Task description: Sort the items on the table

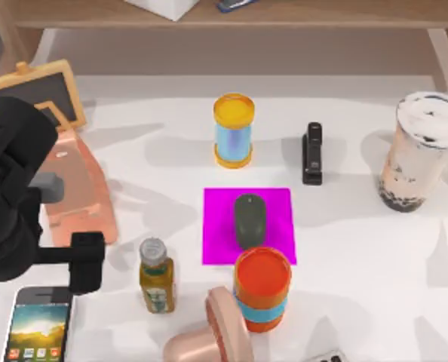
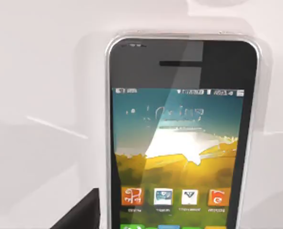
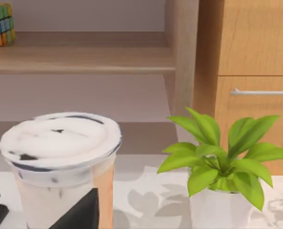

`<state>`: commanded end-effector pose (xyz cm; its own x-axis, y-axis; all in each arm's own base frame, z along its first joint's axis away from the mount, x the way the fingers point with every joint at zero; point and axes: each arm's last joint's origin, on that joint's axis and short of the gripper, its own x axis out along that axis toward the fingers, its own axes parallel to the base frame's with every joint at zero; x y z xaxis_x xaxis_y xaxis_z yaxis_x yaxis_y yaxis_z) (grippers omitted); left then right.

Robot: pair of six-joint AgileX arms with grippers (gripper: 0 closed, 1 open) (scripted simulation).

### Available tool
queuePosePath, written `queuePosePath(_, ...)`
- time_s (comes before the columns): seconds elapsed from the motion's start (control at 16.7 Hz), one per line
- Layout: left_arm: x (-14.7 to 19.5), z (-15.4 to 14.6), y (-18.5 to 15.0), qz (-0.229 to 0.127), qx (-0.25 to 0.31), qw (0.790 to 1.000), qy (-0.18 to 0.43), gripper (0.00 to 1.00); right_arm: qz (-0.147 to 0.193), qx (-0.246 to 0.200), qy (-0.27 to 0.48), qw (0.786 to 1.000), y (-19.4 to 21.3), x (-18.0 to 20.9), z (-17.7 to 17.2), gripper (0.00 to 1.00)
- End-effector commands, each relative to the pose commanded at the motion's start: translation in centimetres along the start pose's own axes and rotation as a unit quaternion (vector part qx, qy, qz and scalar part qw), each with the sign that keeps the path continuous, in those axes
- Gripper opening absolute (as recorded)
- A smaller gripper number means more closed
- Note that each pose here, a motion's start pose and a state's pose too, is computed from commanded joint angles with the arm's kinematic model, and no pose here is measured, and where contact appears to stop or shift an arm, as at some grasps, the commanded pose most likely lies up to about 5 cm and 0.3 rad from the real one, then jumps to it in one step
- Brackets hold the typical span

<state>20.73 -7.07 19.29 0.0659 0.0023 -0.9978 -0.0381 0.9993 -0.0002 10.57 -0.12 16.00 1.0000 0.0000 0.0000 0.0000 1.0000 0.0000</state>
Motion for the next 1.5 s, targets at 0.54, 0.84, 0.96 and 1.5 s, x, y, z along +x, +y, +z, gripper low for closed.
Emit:
queuePosePath(0.54,1.8,-2.5,1.1,0.006,0.013,1.000,0.025,1.00,0.000,0.000,0.000,1.000,0.0,0.0,0.0,1.00)
queuePosePath(0.84,4.0,-2.4,1.1,0.005,0.012,1.000,0.024,1.00,0.000,0.000,0.000,1.000,0.0,0.0,0.0,1.00)
queuePosePath(0.96,5.7,-2.4,1.1,0.005,0.012,1.000,0.022,1.00,0.000,0.000,0.000,1.000,0.0,0.0,0.0,1.00)
queuePosePath(1.5,8.8,-2.9,1.3,0.005,0.012,1.000,0.024,1.00,0.000,0.000,0.000,1.000,0.0,0.0,0.0,1.00)
